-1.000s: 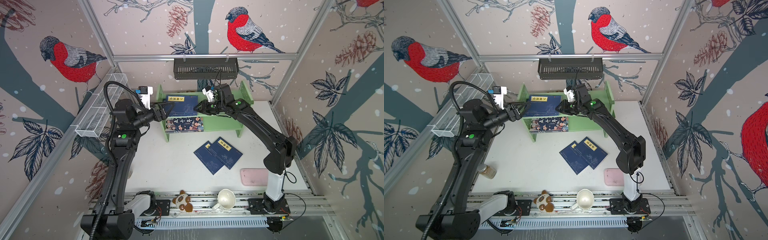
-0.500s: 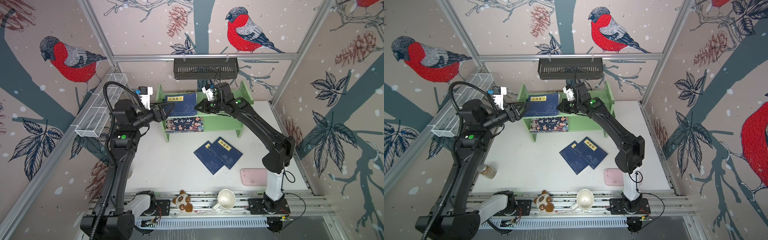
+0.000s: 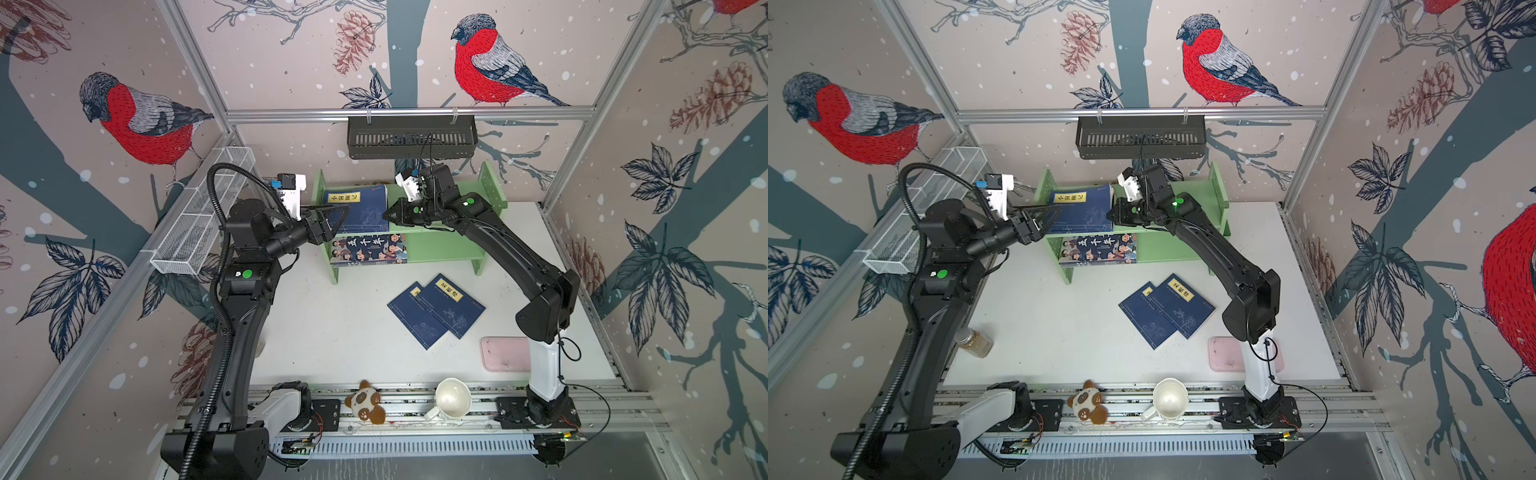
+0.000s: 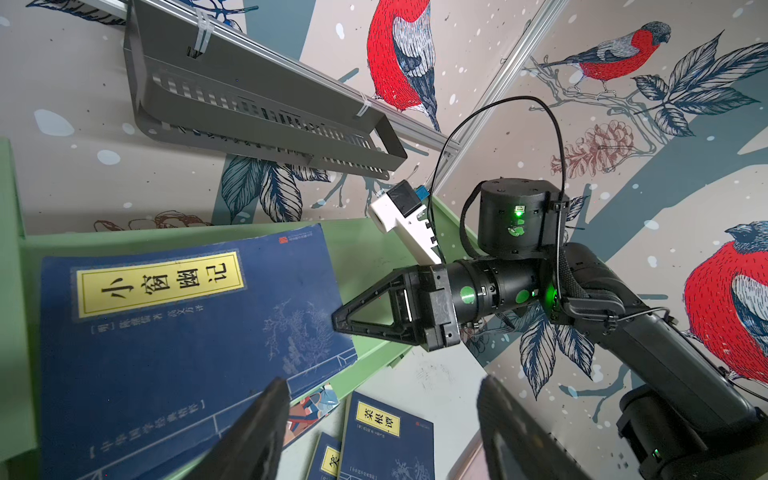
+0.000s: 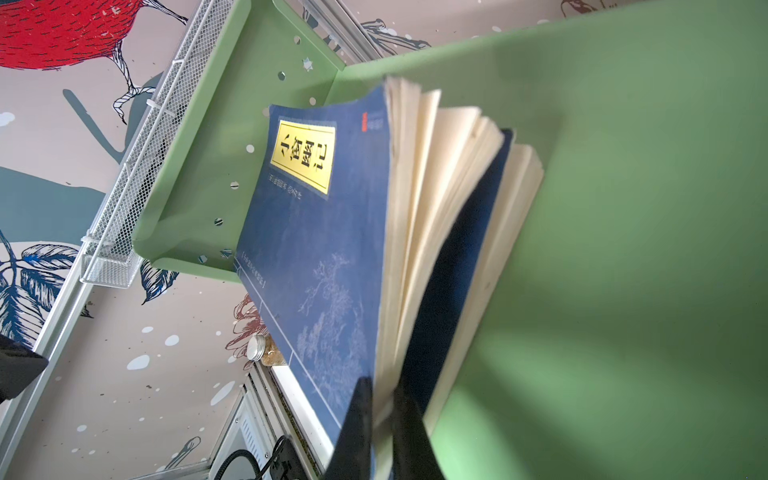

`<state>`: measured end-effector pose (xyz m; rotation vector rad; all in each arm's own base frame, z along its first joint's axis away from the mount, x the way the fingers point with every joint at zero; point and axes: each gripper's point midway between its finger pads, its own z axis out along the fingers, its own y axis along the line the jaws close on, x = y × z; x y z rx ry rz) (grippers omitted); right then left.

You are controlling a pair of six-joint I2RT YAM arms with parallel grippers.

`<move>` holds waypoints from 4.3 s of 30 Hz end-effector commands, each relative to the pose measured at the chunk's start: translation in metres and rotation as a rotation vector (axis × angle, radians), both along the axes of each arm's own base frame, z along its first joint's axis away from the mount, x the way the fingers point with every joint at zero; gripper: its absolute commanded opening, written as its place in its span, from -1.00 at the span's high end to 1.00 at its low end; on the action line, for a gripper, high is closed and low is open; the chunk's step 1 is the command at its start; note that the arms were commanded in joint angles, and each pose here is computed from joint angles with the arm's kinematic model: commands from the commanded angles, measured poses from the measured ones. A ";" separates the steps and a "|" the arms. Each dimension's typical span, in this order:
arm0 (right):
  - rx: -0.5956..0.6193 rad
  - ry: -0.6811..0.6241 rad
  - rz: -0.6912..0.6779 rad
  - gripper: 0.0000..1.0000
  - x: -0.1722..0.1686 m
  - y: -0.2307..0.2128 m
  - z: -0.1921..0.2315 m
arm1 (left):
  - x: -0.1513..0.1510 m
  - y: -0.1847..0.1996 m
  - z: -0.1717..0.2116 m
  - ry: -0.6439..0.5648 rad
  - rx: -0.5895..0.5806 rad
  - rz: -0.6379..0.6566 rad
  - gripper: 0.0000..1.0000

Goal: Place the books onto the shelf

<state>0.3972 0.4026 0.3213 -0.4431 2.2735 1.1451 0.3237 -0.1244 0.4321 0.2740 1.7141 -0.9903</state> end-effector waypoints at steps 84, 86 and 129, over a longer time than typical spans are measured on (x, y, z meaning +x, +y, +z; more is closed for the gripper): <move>0.100 0.055 0.073 0.98 -0.009 -0.005 0.008 | 0.000 -0.002 0.005 -0.016 -0.015 -0.013 -0.46; 0.099 0.055 0.070 0.98 -0.007 -0.005 0.006 | -0.001 -0.002 0.005 -0.020 -0.013 -0.014 -0.47; 0.054 0.025 0.045 -0.02 -0.002 -0.007 0.006 | -0.002 -0.002 0.004 -0.016 -0.011 -0.014 -0.47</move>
